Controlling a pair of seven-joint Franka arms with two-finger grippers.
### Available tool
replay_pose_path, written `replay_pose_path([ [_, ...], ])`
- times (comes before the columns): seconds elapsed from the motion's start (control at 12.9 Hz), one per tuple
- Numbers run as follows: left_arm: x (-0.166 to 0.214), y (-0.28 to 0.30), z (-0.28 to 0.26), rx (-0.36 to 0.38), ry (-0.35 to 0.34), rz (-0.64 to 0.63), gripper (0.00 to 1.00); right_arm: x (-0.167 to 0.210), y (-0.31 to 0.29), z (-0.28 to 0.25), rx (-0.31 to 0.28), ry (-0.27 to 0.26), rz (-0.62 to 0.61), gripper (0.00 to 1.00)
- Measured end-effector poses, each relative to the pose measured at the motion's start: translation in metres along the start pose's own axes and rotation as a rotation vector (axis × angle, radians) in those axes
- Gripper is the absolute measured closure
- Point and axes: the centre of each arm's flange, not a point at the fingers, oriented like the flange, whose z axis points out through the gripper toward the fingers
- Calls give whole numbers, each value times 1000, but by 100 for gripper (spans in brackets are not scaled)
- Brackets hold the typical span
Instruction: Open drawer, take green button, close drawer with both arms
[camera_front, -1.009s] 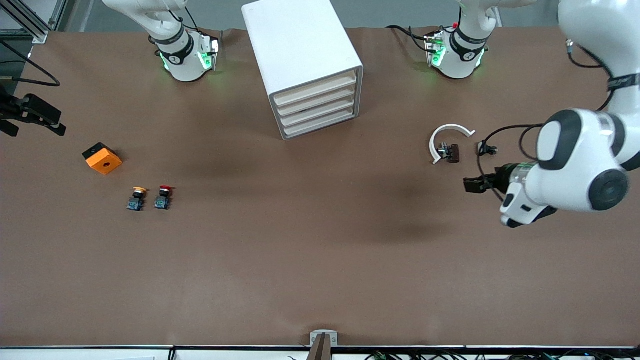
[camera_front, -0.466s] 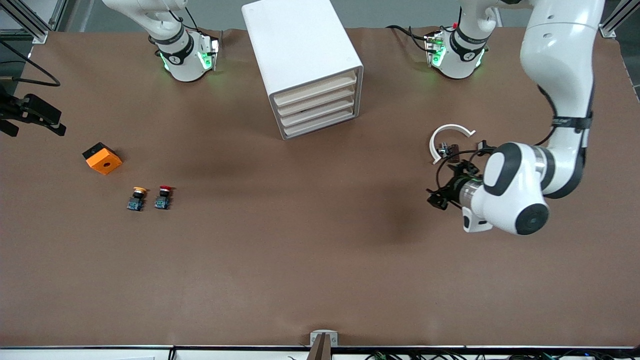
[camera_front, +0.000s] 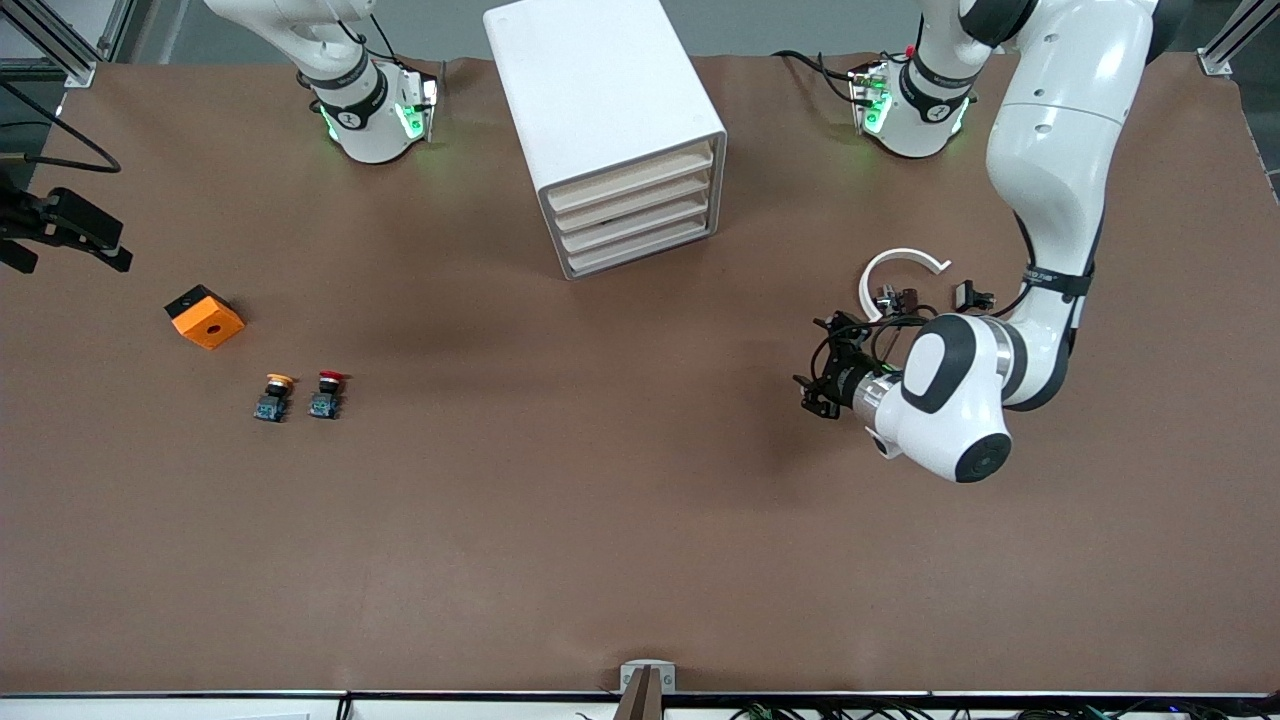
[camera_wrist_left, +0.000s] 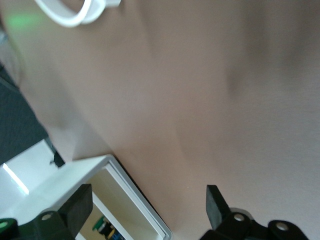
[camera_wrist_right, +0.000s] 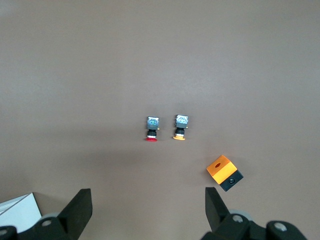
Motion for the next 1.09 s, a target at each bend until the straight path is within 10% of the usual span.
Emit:
replay_pose_path([
  [1.09, -110, -3, 200, 381, 5, -412, 0, 0, -1, 0, 0, 0, -2, 0],
])
